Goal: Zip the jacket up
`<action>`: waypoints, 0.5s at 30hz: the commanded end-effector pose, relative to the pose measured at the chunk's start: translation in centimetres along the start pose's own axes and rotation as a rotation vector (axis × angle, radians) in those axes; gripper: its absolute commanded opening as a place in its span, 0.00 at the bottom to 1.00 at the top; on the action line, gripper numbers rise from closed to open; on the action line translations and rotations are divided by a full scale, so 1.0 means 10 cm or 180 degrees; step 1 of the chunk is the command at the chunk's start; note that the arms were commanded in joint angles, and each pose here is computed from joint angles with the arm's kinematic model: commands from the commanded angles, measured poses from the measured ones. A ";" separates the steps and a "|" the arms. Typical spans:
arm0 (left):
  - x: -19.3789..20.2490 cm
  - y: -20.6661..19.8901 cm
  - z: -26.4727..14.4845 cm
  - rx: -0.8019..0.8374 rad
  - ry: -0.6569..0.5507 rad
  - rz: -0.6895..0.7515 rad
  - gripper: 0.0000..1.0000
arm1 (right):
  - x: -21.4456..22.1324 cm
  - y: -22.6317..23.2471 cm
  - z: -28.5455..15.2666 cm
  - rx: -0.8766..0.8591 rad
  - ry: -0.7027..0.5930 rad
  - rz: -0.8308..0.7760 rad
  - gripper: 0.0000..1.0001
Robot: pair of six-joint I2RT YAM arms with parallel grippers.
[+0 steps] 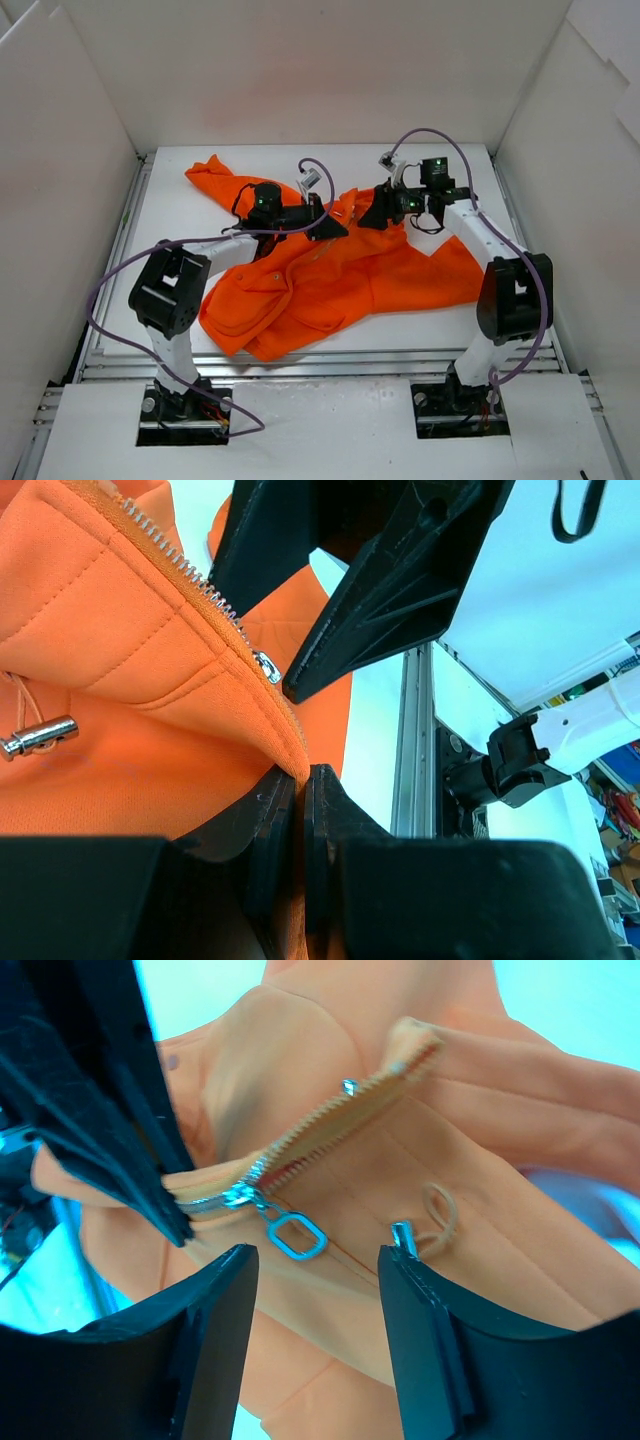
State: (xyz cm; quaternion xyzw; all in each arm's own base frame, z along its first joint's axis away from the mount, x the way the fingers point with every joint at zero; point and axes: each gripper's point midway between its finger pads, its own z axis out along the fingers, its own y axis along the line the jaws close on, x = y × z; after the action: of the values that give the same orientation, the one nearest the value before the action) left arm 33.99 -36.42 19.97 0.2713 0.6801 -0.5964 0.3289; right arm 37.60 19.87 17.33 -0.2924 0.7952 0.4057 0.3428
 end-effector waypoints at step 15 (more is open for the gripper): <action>-0.44 -0.58 -0.09 0.0496 -0.0202 0.0613 0.00 | -0.24 0.35 0.12 -0.0732 -0.0025 -0.0364 0.52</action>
State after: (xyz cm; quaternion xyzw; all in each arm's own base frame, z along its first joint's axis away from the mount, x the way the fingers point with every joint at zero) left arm 33.42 -36.40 20.41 0.2807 0.6719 -0.6054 0.3215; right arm 36.80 22.17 17.84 -0.3458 0.7574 0.4542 0.3169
